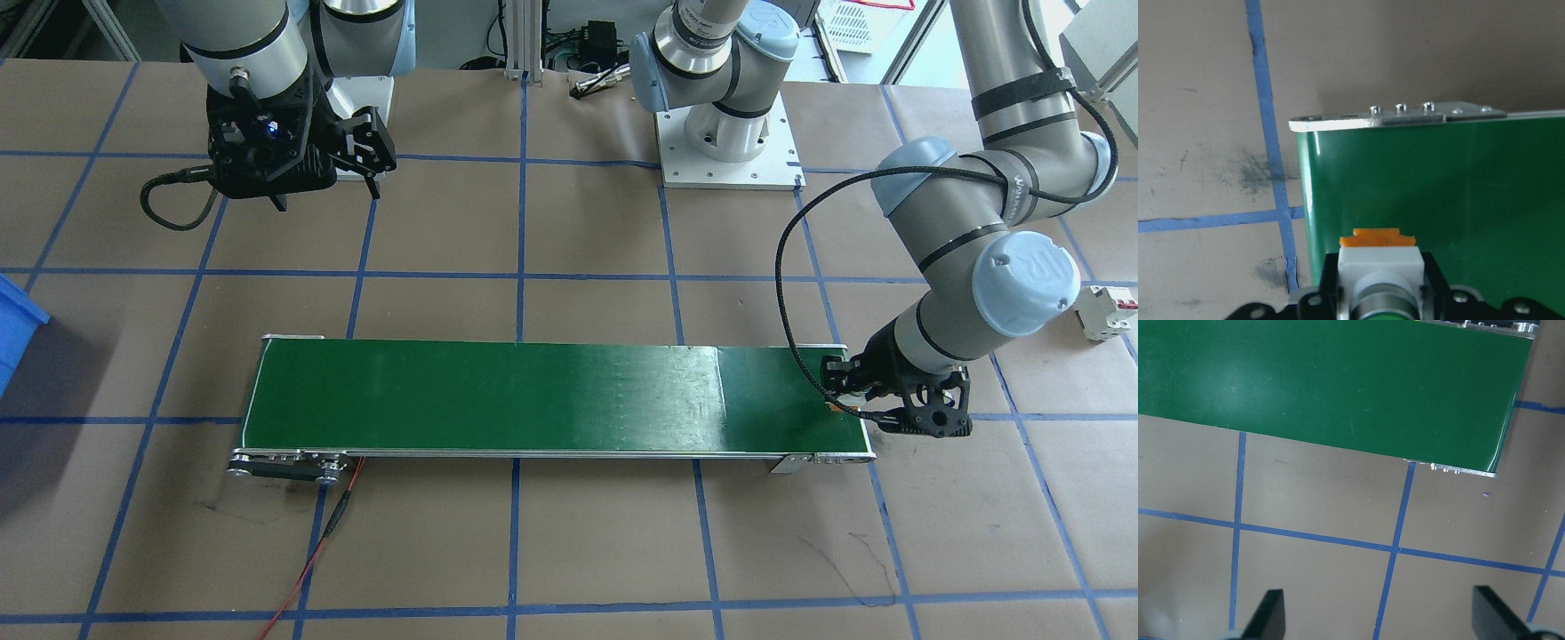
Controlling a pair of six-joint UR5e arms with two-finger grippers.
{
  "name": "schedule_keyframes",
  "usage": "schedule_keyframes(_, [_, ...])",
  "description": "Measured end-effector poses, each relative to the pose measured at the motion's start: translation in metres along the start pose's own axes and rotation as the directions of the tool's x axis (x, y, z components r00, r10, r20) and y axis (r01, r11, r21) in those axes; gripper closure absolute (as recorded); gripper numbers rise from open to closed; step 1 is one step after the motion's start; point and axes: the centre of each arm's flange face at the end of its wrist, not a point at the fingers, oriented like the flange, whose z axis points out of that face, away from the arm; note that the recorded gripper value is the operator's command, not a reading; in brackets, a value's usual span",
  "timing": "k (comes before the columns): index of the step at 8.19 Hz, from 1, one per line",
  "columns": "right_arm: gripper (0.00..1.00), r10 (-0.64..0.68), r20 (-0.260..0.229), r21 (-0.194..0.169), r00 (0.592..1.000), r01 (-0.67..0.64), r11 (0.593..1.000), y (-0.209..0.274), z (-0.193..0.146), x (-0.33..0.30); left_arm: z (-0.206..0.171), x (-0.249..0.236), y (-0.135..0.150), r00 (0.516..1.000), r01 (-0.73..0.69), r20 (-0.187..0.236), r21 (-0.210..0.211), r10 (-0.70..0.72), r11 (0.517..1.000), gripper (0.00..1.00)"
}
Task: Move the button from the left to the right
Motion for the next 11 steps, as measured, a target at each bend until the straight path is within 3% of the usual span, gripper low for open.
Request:
schedule_keyframes(3, [0.00,0.002,0.001,0.000,1.000,-0.002,1.000,0.000,0.000,0.000,-0.006,0.008,0.003,0.999,0.052,0.001,-0.001,-0.052,0.999,0.00])
schedule_keyframes(5, [0.00,0.002,0.003,0.000,1.000,-0.002,1.000,0.000,0.000,0.000,-0.029,0.035,0.012,0.998,0.064,0.010,0.003,-0.064,0.998,0.00])
schedule_keyframes(8, [0.00,0.005,0.005,0.011,1.000,-0.005,1.000,-0.003,0.000,0.000,-0.087,0.079,0.048,0.995,0.101,0.020,0.025,-0.102,0.995,0.00])
schedule_keyframes(11, [0.00,0.013,0.016,0.015,1.000,-0.013,1.000,-0.005,0.002,-0.001,-0.128,0.084,0.079,0.993,0.113,0.031,0.057,-0.115,0.992,0.00])
